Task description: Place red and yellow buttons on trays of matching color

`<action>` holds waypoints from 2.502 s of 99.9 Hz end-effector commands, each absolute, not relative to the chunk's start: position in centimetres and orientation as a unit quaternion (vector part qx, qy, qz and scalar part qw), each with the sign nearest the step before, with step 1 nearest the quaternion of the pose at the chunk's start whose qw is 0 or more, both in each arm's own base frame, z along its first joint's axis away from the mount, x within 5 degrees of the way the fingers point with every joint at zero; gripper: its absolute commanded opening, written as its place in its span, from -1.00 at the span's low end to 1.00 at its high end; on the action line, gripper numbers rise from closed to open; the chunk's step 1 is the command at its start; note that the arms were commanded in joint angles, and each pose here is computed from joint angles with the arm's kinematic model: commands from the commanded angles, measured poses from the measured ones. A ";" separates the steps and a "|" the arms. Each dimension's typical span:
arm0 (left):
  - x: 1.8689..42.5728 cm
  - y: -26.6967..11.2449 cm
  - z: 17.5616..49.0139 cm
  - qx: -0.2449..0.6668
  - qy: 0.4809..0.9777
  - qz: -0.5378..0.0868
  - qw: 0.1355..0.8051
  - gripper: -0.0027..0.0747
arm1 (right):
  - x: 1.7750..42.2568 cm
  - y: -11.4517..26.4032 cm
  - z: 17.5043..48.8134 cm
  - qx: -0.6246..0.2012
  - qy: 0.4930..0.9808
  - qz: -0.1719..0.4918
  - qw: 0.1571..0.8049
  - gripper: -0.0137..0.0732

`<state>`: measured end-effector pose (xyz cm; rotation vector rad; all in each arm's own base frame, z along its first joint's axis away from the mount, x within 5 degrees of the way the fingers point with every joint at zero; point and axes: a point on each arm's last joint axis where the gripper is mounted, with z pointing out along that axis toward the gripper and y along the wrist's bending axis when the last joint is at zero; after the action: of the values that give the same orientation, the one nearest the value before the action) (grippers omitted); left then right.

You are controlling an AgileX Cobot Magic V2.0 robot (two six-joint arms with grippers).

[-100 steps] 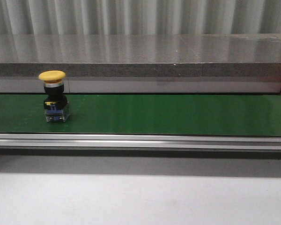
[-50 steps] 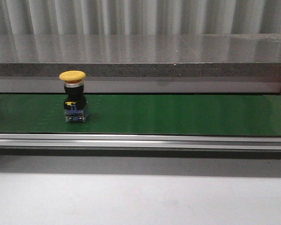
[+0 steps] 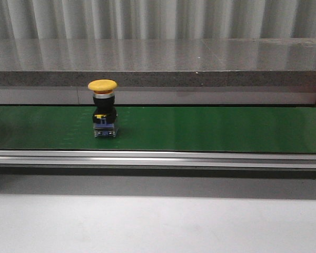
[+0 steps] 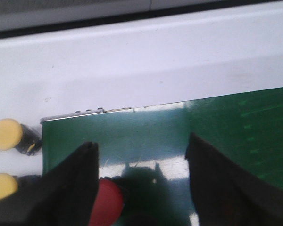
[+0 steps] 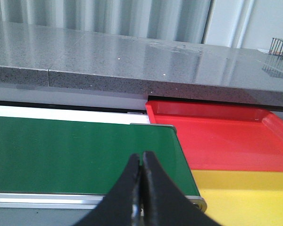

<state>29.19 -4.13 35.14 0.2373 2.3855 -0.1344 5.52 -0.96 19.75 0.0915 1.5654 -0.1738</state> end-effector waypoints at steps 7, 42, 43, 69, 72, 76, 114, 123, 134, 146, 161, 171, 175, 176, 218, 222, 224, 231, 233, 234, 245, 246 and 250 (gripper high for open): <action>25.6 -5.2 37.6 0.110 0.885 -0.069 0.447 -0.87 | 5.4 -0.9 20.8 0.035 0.671 -0.087 0.736 -0.84; 17.7 -4.0 37.1 0.109 0.861 -0.077 0.490 -0.95 | 5.4 -0.9 20.8 0.035 0.671 -0.087 0.736 -0.84; 17.4 -4.0 37.1 0.109 0.859 -0.077 0.494 -0.95 | 5.4 -0.9 20.8 0.035 0.671 -0.087 0.736 -0.84; 12.4 -3.3 34.7 0.100 0.848 -0.101 0.511 -0.95 | 5.4 -0.9 20.9 0.035 0.667 -0.087 0.739 -0.84; 11.9 -3.3 34.3 0.099 0.848 -0.102 0.511 -0.95 | 5.4 -0.9 20.9 0.035 0.664 -0.087 0.742 -0.84; 11.4 -3.2 34.0 0.098 0.846 -0.104 0.514 -0.95 | 5.4 -0.9 21.0 0.034 0.661 -0.087 0.745 -0.84; 9.0 -2.9 32.2 0.094 0.838 -0.115 0.526 -0.95 | 4.7 -0.8 24.5 0.032 0.705 -0.078 0.705 -0.84; 9.0 -2.9 32.2 0.094 0.837 -0.115 0.527 -0.95 | 4.8 -0.8 25.7 0.029 0.731 -0.072 0.678 -0.84; 9.0 -2.9 32.2 0.094 0.837 -0.115 0.527 -0.95 | 5.3 -0.9 26.8 0.030 0.764 -0.069 0.641 -0.84; 9.0 -2.9 32.2 0.094 0.837 -0.115 0.527 -0.95 | 6.3 -0.8 27.7 -0.018 0.791 -0.081 0.606 -0.84; 9.0 -2.9 32.2 0.094 0.837 -0.115 0.527 -0.95 | 8.1 -0.6 28.4 -0.087 0.823 -0.100 0.552 -0.84; 9.0 -2.9 32.2 0.094 0.837 -0.115 0.527 -0.95 | 9.6 -0.5 29.1 -0.083 0.839 -0.082 0.531 -0.84; 9.0 -2.9 32.2 0.094 0.837 -0.115 0.527 -0.95 | 10.2 -0.4 29.2 -0.079 0.845 -0.071 0.524 -0.84; 9.0 -2.9 32.2 0.094 0.837 -0.115 0.527 -0.95 | 10.3 -0.4 29.4 -0.078 0.845 -0.068 0.525 -0.84; 9.0 -2.9 32.2 0.094 0.837 -0.115 0.527 -0.95 | 15.1 1.7 32.3 -0.091 0.886 0.031 0.453 0.21; 9.0 -2.9 32.2 0.094 0.837 -0.115 0.527 -0.95 | 15.7 1.9 32.2 -0.097 0.891 0.035 0.442 0.37; 9.0 -2.9 32.2 0.094 0.837 -0.115 0.527 -0.95 | 16.0 2.1 32.2 -0.100 0.893 0.037 0.436 0.44; 9.0 -2.9 32.2 0.094 0.837 -0.115 0.527 -0.95 | 16.9 2.6 32.2 -0.109 0.902 0.046 0.415 0.59; 9.0 -2.9 32.2 0.094 0.837 -0.115 0.527 -0.95 | 17.2 2.7 32.1 -0.111 0.905 0.050 0.408 0.61; 9.0 -2.9 32.2 0.094 0.837 -0.115 0.527 -0.95 | 17.3 2.8 32.2 -0.111 0.905 0.052 0.407 0.62; 9.0 -2.9 32.2 0.094 0.837 -0.115 0.527 -0.95 | 19.0 3.9 32.0 -0.119 0.917 0.079 0.374 0.61; 9.0 -2.9 32.2 0.094 0.837 -0.115 0.527 -0.95 | 19.1 4.0 32.1 -0.121 0.916 0.081 0.373 0.61; 9.0 -2.9 32.2 0.094 0.837 -0.115 0.527 -0.95 | 19.7 4.5 32.0 -0.123 0.919 0.091 0.363 0.61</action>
<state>8.77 -2.74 30.86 0.2465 2.0953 -0.2501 18.38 3.66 30.66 -0.3137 2.4137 0.1849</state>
